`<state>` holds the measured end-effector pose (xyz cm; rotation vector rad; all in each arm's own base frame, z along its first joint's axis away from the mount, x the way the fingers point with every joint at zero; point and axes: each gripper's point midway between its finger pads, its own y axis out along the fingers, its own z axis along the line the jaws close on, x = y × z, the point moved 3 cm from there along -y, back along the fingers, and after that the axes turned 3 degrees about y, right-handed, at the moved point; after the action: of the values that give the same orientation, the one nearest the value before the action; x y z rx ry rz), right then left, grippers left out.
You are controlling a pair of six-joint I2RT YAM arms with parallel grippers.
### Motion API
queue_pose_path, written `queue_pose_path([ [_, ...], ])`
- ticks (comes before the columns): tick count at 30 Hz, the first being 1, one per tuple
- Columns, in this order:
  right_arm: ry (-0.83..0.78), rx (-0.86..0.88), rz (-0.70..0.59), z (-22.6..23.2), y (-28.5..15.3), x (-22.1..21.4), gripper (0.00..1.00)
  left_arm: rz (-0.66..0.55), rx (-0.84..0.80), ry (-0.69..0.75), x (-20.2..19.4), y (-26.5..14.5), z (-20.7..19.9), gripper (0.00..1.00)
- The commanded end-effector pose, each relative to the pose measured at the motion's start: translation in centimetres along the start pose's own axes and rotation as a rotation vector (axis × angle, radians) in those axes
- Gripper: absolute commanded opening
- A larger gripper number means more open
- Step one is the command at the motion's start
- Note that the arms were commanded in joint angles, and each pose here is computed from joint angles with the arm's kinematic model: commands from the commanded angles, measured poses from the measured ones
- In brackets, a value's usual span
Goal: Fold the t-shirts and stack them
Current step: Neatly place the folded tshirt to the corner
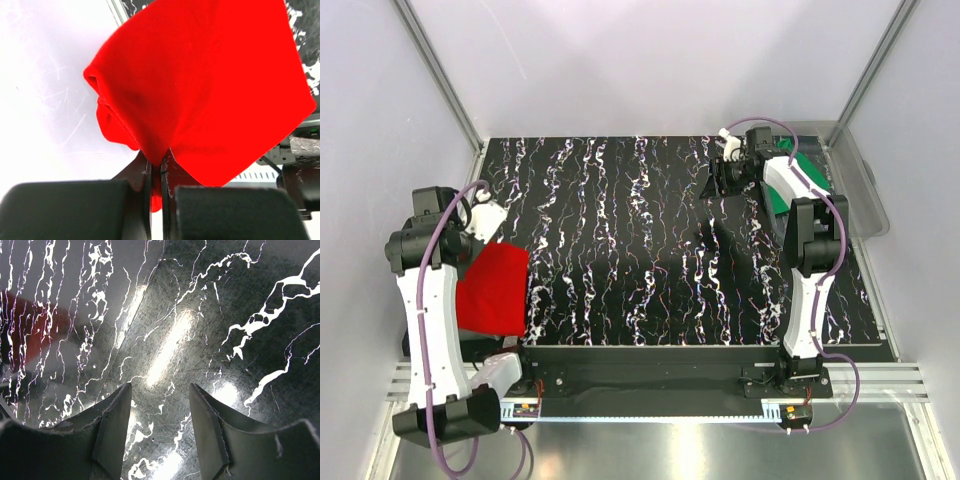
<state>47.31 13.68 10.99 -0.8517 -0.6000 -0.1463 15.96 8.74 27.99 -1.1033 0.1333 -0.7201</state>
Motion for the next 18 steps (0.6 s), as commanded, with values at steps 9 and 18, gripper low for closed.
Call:
queue_pose_path([
  [9, -0.040, 0.030, -0.045, 0.8, 0.1, 1.5, 0.56, 0.206, -0.010, 0.034, -3.2, 4.1, 1.4, 0.00],
  [18, -0.014, 0.036, -0.042, 0.8, 0.2, 1.0, 0.56, 0.224, 0.077, -0.028, -2.7, 7.7, 5.2, 0.00],
])
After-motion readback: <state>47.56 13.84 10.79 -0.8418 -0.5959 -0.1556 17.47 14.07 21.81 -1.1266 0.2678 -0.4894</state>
